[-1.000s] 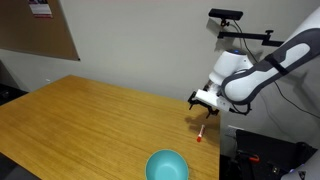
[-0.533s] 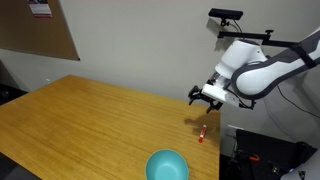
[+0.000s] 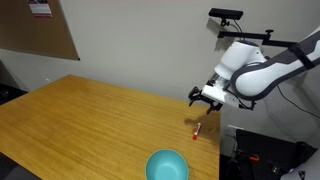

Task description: Take the marker from the bowl and put it on the table

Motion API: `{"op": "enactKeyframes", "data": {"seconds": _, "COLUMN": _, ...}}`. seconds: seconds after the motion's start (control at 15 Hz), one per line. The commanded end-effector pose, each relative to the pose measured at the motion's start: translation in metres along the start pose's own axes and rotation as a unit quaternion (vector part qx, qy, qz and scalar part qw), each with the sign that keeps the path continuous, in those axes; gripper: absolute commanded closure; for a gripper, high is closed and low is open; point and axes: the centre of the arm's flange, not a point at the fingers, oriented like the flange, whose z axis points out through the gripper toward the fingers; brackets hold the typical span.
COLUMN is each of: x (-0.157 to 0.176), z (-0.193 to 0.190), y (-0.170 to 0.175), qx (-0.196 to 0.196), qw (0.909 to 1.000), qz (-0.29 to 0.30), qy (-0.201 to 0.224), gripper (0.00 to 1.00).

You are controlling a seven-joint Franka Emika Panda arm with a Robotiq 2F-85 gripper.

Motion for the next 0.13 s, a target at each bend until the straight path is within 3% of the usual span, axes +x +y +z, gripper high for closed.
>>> {"op": "enactKeyframes", "data": {"seconds": 0.0, "x": 0.0000, "z": 0.0000, "y": 0.0000, "qx": 0.000, "qw": 1.0000, "qz": 0.000, "qy": 0.000, "gripper": 0.00}}
{"op": "enactKeyframes", "data": {"seconds": 0.07, "x": 0.0001, "z": 0.0000, "y": 0.0000, "qx": 0.000, "qw": 1.0000, "qz": 0.000, "qy": 0.000, "gripper": 0.00}}
